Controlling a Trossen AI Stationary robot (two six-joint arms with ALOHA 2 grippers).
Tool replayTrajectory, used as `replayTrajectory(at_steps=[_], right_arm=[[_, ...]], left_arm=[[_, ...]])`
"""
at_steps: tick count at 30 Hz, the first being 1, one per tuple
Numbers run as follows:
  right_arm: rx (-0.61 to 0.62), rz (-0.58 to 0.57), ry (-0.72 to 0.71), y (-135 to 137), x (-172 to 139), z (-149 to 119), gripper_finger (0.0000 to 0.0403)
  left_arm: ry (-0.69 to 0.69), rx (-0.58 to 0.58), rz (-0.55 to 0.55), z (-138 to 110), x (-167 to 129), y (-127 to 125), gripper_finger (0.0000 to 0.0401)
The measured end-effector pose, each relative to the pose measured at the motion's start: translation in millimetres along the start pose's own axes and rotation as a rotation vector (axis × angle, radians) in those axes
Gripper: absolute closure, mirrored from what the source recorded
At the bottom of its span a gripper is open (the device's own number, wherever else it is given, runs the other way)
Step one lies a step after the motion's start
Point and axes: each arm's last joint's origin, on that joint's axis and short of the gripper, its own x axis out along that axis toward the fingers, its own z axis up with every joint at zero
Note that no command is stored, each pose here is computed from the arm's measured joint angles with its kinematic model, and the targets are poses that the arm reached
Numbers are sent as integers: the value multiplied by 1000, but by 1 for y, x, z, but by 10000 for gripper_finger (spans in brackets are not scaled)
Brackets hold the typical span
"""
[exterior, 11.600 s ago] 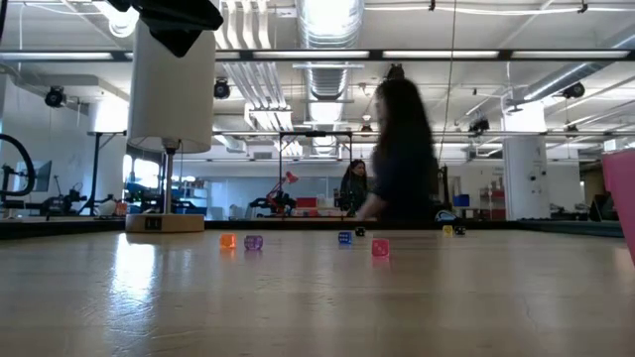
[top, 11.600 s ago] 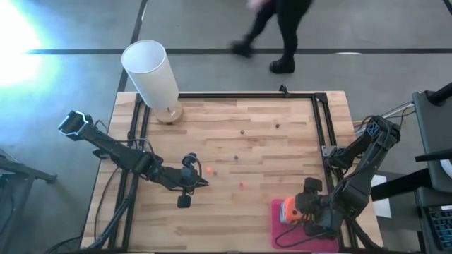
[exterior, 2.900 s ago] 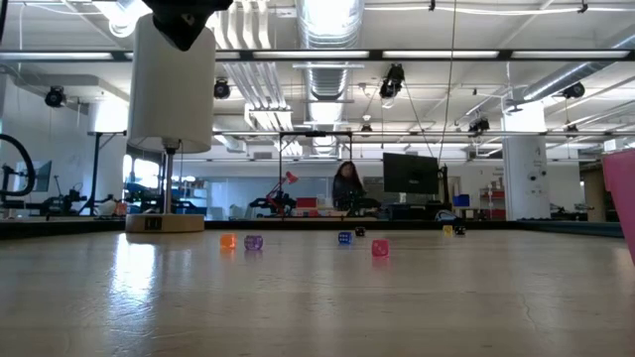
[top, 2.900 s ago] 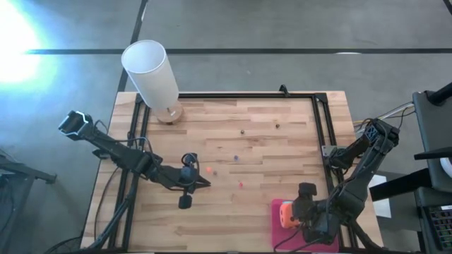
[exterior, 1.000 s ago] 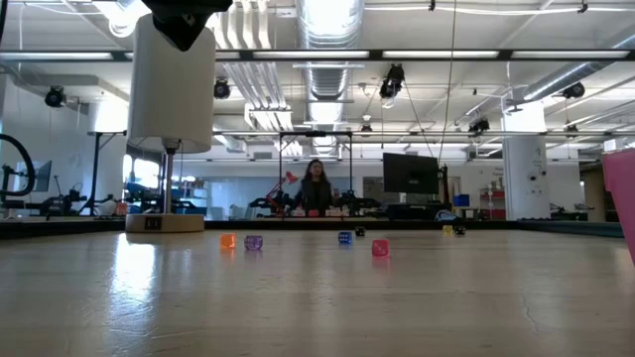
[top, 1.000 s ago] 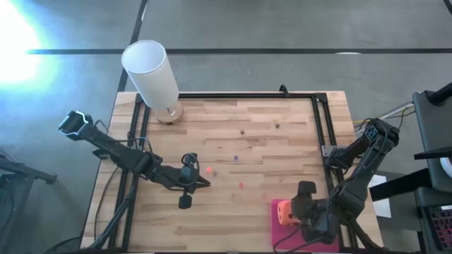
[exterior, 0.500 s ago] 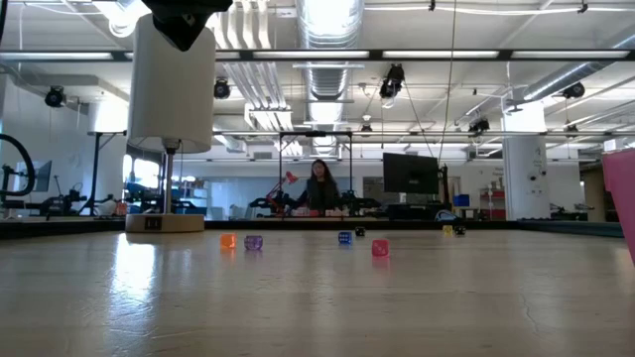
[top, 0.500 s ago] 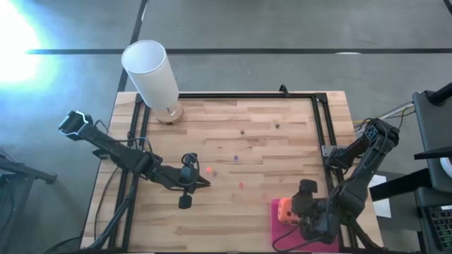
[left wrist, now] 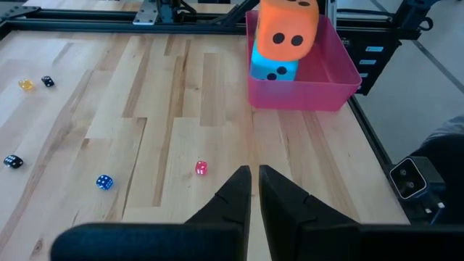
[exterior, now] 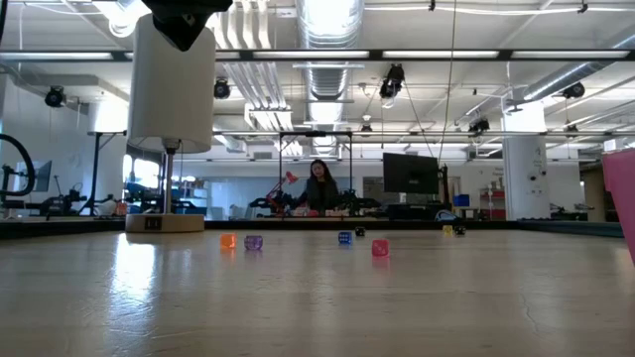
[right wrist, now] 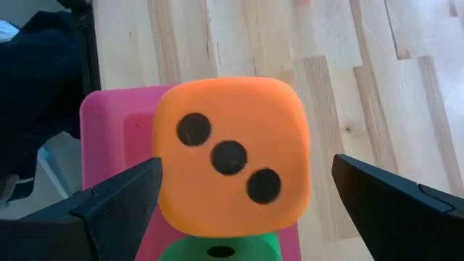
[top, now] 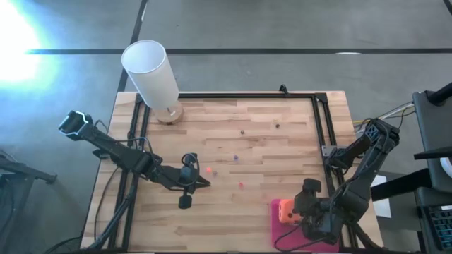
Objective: Pick & Place Dice
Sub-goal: Put the large orange die into the bin
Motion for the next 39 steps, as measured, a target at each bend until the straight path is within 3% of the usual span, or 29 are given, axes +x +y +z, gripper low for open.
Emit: replayTrajectory(at_steps=[10,17,24,31,39], right_arm=[[-30,-4,-12,0,-2,2,3],[-85,0,-127,3,-19,14,3],[-77,-42,-208,-4,-5,32,3],[-114,-57,-167,-13,13,50,3],[-179,-49,-63,-5,35,52,3]], left_arm=[[0,0,0,0,0,0,365],[0,0,0,0,0,0,365],[0,0,0,0,0,0,365],[0,0,0,0,0,0,365],[0,0,0,0,0,0,365]])
